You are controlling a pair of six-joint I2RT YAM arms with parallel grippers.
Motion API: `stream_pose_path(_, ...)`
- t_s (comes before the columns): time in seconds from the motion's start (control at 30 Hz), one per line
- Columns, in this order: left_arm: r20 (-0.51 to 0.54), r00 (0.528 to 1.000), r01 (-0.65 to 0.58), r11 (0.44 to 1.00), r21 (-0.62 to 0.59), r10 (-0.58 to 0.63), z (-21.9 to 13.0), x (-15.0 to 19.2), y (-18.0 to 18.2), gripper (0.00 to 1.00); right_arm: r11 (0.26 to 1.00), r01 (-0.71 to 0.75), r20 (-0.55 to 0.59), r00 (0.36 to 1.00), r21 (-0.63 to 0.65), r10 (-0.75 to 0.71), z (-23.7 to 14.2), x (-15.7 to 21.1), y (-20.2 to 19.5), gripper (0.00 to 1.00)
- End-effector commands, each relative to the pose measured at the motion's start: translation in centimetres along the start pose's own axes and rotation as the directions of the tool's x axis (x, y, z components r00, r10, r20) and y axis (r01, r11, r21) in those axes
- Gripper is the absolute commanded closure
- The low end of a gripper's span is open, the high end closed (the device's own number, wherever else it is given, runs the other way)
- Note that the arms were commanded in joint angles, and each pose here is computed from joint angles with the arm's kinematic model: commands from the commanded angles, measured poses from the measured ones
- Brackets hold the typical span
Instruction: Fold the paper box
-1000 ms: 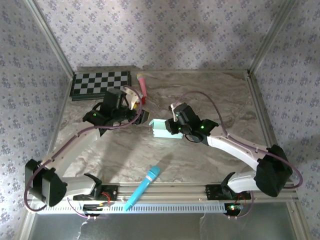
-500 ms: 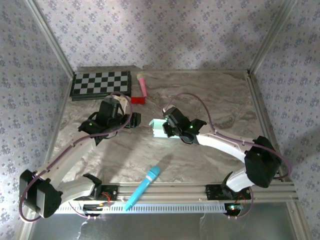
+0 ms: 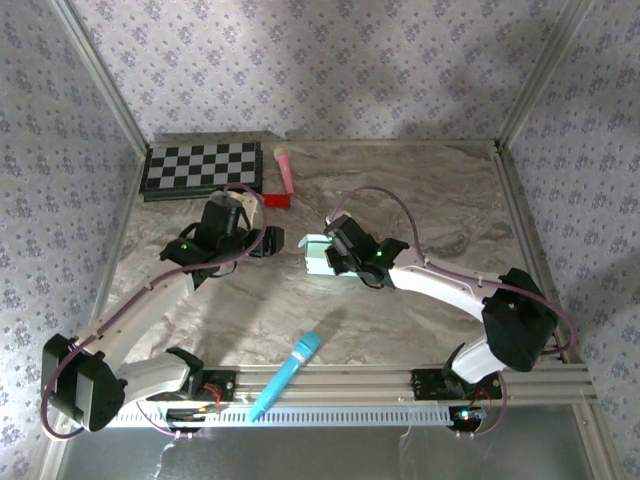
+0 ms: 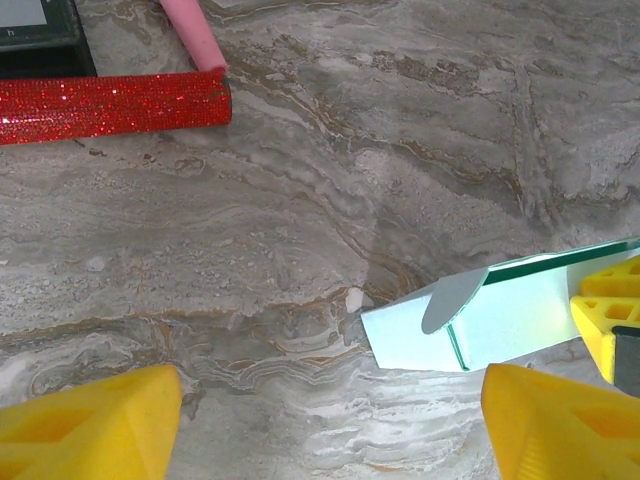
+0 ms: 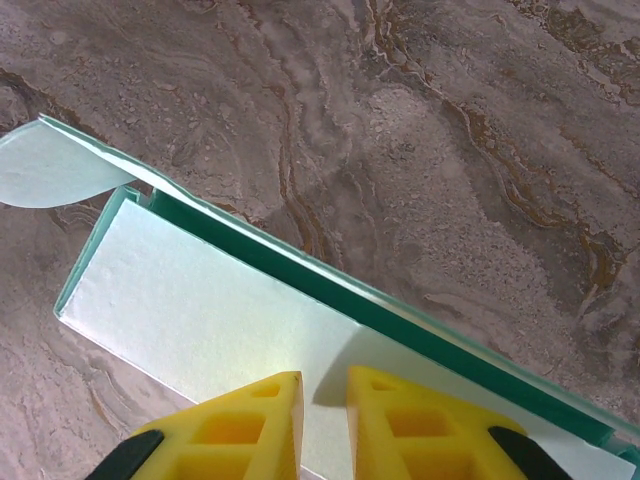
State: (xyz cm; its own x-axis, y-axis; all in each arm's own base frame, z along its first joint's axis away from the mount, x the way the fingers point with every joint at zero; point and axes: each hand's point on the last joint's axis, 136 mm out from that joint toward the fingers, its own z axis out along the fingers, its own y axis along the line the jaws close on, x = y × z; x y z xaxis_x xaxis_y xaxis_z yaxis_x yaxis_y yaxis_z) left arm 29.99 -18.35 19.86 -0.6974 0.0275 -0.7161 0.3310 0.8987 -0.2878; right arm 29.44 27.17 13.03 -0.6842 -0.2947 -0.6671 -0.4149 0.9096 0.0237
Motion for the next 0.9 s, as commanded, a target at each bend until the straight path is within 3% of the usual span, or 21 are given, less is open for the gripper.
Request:
stream_pose_path(0.0,-0.026,1.000,0.014,1.000,0.016,-0.013,0.3,0.4,-0.2,0.22,1.000,0.013,-0.061,0.998,-0.002,-0.013,0.6,2.0,0.1,0.79)
stream_pose_path(0.53,-0.128,0.991,0.042,0.994,0.097,-0.029,3.9,0.9,-1.9,0.31,0.996,0.053,0.050,0.998,-0.071,-0.049,-3.1,-1.0,1.3,0.71)
stream_pose_path(0.87,-0.146,0.989,-0.017,0.993,0.116,0.034,4.8,0.3,-3.4,0.34,0.997,-0.070,0.071,0.995,-0.019,0.071,-6.0,-1.0,-3.1,0.67)
